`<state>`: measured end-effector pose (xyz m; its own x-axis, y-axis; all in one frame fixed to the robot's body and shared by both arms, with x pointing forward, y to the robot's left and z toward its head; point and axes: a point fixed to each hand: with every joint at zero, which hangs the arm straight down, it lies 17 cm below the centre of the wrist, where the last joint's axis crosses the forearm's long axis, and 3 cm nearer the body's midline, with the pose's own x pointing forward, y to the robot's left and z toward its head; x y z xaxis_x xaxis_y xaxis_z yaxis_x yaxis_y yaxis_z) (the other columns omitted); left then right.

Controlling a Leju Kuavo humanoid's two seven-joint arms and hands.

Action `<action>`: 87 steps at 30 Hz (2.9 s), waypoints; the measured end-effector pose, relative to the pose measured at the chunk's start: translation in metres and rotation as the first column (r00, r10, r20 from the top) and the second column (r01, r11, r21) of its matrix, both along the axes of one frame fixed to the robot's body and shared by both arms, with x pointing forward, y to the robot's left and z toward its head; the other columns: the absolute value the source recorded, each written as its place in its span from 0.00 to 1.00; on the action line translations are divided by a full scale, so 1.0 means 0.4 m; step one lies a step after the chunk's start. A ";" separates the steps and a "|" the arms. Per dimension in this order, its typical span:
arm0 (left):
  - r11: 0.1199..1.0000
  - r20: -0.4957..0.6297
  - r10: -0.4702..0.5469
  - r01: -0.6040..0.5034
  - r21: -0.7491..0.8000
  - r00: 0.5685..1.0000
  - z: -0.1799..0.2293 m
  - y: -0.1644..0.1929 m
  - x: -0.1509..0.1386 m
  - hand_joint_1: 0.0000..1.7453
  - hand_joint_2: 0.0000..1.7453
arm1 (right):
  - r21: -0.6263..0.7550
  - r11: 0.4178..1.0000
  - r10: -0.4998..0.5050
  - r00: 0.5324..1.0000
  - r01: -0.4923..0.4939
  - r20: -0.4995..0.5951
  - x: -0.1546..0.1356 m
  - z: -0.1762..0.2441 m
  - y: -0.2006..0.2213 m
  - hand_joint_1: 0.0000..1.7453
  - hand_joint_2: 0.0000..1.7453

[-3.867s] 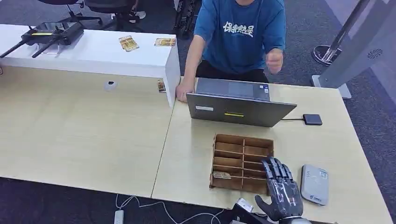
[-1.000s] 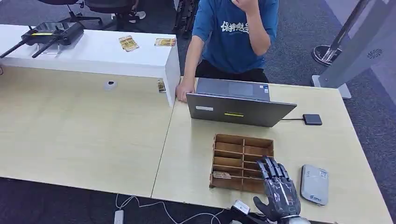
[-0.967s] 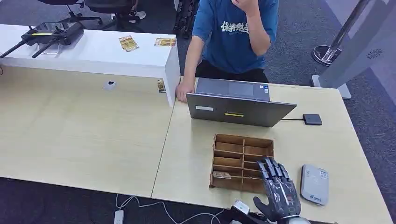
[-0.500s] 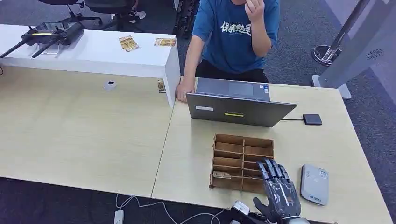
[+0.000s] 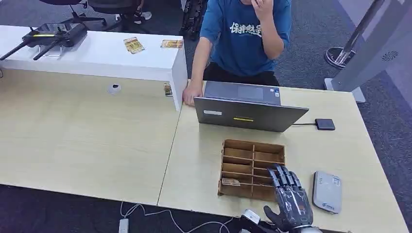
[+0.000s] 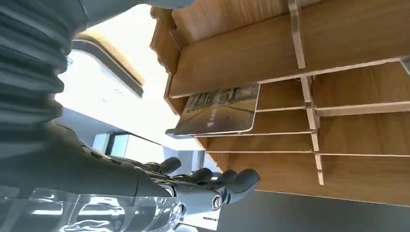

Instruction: Pass the card to the sensor for recognition and then transmit it.

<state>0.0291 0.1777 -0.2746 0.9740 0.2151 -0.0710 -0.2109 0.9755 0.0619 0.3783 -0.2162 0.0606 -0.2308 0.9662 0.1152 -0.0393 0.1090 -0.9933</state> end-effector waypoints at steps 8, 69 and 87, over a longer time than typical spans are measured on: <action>1.000 0.000 -0.001 0.001 0.000 1.000 0.000 0.000 0.000 0.00 0.00 | 0.000 1.000 -0.003 1.000 0.003 0.003 0.003 0.002 -0.005 0.87 1.00; 1.000 0.021 0.003 -0.003 -0.003 1.000 0.002 -0.013 0.007 0.00 0.00 | 0.383 0.897 -0.091 0.754 -0.222 0.650 -0.112 0.500 0.098 1.00 1.00; 0.994 0.037 -0.108 0.108 0.006 0.993 0.002 -0.008 0.015 0.00 0.00 | 0.488 0.870 -0.339 0.632 -0.071 0.697 0.135 0.746 -0.172 1.00 1.00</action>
<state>0.0352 0.1745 -0.2739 0.9935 0.1090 -0.0333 -0.1069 0.9925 0.0595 0.4324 -0.2850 0.3589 -0.3036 0.8776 0.3711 0.7337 0.4638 -0.4966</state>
